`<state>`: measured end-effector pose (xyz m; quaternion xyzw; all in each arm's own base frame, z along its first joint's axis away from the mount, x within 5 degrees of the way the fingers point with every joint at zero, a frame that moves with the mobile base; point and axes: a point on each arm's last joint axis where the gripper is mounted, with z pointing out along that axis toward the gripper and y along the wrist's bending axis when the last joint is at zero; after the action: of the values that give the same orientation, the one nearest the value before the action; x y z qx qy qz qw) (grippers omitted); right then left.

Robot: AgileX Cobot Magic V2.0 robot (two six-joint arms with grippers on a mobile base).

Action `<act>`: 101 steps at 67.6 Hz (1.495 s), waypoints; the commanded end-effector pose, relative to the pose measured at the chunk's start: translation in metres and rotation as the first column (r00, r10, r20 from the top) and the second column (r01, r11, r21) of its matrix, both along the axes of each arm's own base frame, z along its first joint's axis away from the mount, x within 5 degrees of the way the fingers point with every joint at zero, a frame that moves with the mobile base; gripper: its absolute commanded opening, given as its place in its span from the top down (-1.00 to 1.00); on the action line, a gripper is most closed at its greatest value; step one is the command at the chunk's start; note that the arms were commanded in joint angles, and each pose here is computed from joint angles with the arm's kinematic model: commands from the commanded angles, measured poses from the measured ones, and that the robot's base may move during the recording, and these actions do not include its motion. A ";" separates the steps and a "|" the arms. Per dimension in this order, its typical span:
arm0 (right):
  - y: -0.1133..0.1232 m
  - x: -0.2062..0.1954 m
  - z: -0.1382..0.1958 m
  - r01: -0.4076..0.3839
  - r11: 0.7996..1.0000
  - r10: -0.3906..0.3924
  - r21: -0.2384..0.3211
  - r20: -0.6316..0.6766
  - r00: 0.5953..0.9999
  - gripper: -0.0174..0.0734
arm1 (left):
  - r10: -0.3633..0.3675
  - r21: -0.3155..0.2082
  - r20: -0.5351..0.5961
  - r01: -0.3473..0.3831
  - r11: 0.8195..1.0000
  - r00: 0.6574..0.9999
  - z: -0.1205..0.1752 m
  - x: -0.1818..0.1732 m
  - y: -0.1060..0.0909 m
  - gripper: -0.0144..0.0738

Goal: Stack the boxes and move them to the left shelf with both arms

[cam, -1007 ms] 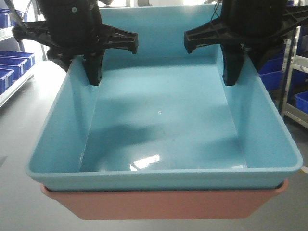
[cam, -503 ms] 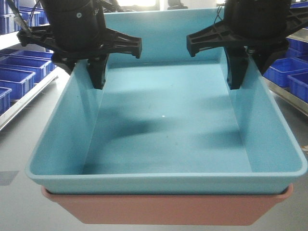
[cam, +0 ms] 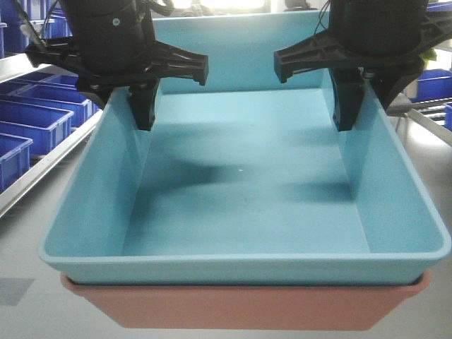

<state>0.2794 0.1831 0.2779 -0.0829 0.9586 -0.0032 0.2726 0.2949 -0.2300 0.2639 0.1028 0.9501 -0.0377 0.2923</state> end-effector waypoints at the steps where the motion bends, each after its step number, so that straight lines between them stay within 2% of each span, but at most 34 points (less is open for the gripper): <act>1: 0.023 -0.002 0.038 -0.128 0.972 0.090 0.195 0.195 0.977 0.49 | -0.087 -0.235 0.191 0.132 0.963 0.978 0.047 -0.007 -0.027 0.68; 101: 0.023 -0.002 0.038 -0.129 0.972 0.090 0.195 0.195 0.977 0.49 | -0.084 -0.234 0.192 0.129 0.964 0.978 0.047 -0.006 -0.026 0.68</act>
<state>0.2791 0.1824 0.2777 -0.0824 0.9593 -0.0067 0.2701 0.2957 -0.2311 0.2637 0.1038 0.9489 -0.0412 0.2952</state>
